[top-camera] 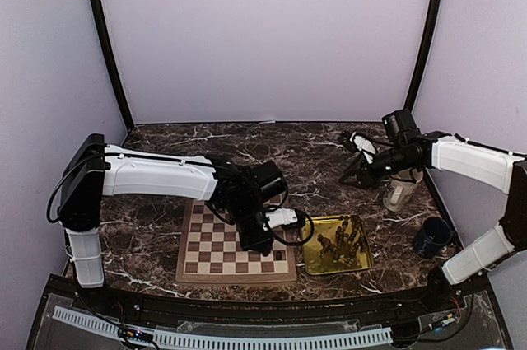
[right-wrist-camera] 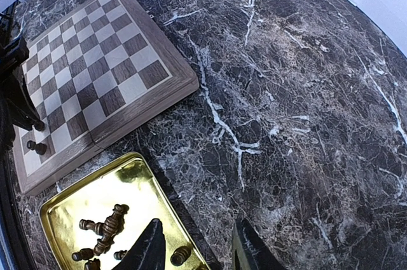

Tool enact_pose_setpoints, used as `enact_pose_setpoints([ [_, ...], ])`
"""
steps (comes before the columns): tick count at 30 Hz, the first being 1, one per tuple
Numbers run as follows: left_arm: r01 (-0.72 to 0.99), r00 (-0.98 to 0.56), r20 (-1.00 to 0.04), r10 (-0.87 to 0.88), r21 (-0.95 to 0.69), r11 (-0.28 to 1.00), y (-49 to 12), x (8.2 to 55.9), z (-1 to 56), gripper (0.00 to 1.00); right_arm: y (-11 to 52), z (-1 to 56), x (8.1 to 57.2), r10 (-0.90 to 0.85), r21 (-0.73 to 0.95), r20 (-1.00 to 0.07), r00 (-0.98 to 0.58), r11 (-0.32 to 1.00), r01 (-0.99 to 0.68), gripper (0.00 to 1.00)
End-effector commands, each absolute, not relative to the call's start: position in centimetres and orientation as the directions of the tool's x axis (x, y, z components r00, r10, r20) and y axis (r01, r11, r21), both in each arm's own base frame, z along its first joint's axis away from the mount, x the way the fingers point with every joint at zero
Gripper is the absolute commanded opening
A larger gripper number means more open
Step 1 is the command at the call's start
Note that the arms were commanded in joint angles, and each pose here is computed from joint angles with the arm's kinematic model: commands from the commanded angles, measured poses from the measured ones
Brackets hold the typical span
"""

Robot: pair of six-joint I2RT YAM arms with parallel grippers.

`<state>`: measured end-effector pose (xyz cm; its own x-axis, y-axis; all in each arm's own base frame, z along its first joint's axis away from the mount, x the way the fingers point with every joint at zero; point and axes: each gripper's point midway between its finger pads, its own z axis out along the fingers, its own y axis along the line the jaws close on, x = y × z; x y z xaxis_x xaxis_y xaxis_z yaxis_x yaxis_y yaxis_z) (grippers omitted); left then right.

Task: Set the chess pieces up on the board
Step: Place the pawn on b7.

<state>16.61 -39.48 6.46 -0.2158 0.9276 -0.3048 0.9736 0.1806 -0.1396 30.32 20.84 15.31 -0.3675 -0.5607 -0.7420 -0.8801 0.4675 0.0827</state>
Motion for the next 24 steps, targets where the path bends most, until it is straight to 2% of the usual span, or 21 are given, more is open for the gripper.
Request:
enact_pose_setpoints([
  [1, 0.972, -0.218, -0.311, 0.925, -0.154, 0.177, -39.8, 16.3, 6.3, 0.12, 21.2, 14.9, 30.2, -0.566, 0.099, -0.739, -0.366, 0.446, -0.889, 0.37],
  [9, 0.971, -0.226, -0.284, 0.932, -0.147, 0.19, -39.3, 16.4, 5.6, 0.25, 21.2, 14.9, 30.2, -0.567, 0.102, -0.738, -0.367, 0.445, -0.89, 0.37],
  [12, 0.971, -0.234, -0.294, 0.927, -0.113, 0.209, -39.2, 17.0, 6.1, 0.33, 21.2, 14.9, 30.2, -0.565, 0.105, -0.738, -0.369, 0.445, -0.89, 0.37],
  [19, 0.975, -0.194, -0.455, 0.869, 0.008, 0.222, -39.5, 18.9, 12.6, 0.43, 21.1, 15.7, 30.4, -0.57, 0.1, -0.733, -0.372, 0.451, -0.887, 0.38],
  [24, 0.942, -0.243, -0.597, 0.765, 0.043, 0.333, -38.4, 22.4, 17.9, 0.48, 21.0, 17.3, 29.8, -0.624, 0.072, -0.704, -0.34, 0.414, -0.907, 0.39],
])
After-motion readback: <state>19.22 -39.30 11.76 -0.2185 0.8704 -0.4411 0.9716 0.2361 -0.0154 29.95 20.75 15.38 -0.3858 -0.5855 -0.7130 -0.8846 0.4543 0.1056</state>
